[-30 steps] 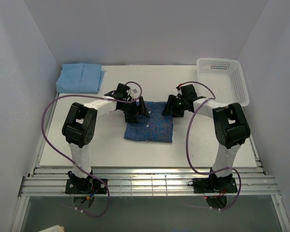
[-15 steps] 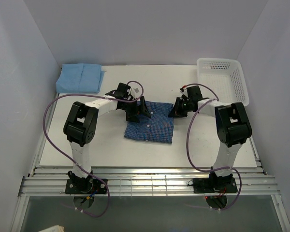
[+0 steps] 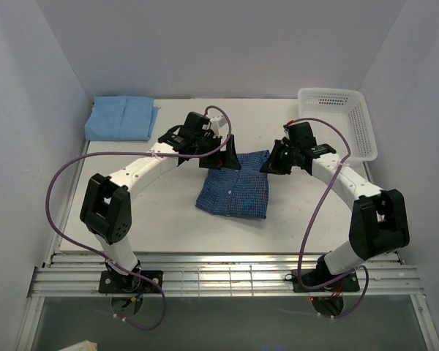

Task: Fold and stack the long sleeve shirts
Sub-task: Neatly place the folded shirt to the corner

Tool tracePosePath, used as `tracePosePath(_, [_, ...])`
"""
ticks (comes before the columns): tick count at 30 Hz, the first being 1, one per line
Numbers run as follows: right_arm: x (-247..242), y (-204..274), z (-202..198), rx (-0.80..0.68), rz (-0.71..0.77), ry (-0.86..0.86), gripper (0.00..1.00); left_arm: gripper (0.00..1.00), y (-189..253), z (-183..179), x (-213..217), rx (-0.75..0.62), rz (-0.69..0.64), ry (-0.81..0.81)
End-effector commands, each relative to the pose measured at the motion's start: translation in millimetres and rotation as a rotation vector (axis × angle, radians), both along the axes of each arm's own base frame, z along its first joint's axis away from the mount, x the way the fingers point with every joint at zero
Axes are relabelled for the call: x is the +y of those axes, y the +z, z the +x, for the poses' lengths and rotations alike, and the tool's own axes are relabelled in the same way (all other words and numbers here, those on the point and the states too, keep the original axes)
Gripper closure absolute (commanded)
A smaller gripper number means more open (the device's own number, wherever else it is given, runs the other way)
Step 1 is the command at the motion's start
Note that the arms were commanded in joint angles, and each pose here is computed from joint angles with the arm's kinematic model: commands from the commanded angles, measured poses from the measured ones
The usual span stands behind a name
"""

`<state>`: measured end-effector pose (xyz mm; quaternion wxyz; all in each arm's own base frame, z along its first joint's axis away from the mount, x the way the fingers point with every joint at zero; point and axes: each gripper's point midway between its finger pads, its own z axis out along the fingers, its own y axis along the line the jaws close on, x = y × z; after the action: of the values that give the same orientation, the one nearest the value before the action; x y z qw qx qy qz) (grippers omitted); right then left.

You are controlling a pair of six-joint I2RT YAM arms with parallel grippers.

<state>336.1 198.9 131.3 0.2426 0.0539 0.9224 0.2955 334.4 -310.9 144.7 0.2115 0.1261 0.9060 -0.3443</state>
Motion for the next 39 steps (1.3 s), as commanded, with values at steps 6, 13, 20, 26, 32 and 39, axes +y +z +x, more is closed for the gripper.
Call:
tracePosePath(6, [0, 33, -9, 0.036, -0.015, -0.164, 0.92, 0.02, 48, -54, -51, -0.142, 0.006, -0.142])
tracePosePath(13, [4, 55, -12, 0.039, -0.018, -0.194, 0.92, 0.02, 23, -80, -75, -0.21, 0.143, -0.095])
tracePosePath(20, [14, 63, -20, 0.055, 0.017, -0.212, 0.92, 0.02, 28, -63, -78, -0.337, 0.218, 0.121])
tracePosePath(26, [28, 67, -25, 0.068, 0.068, -0.209, 0.92, 0.02, 20, -58, -83, -0.375, 0.263, 0.211])
tracePosePath(32, [34, 72, -26, 0.07, 0.09, -0.219, 0.92, 0.02, 5, -60, -87, -0.341, 0.28, 0.229])
tracePosePath(39, [43, 73, -29, 0.078, 0.115, -0.223, 0.92, 0.02, -9, -55, -89, -0.362, 0.351, 0.251])
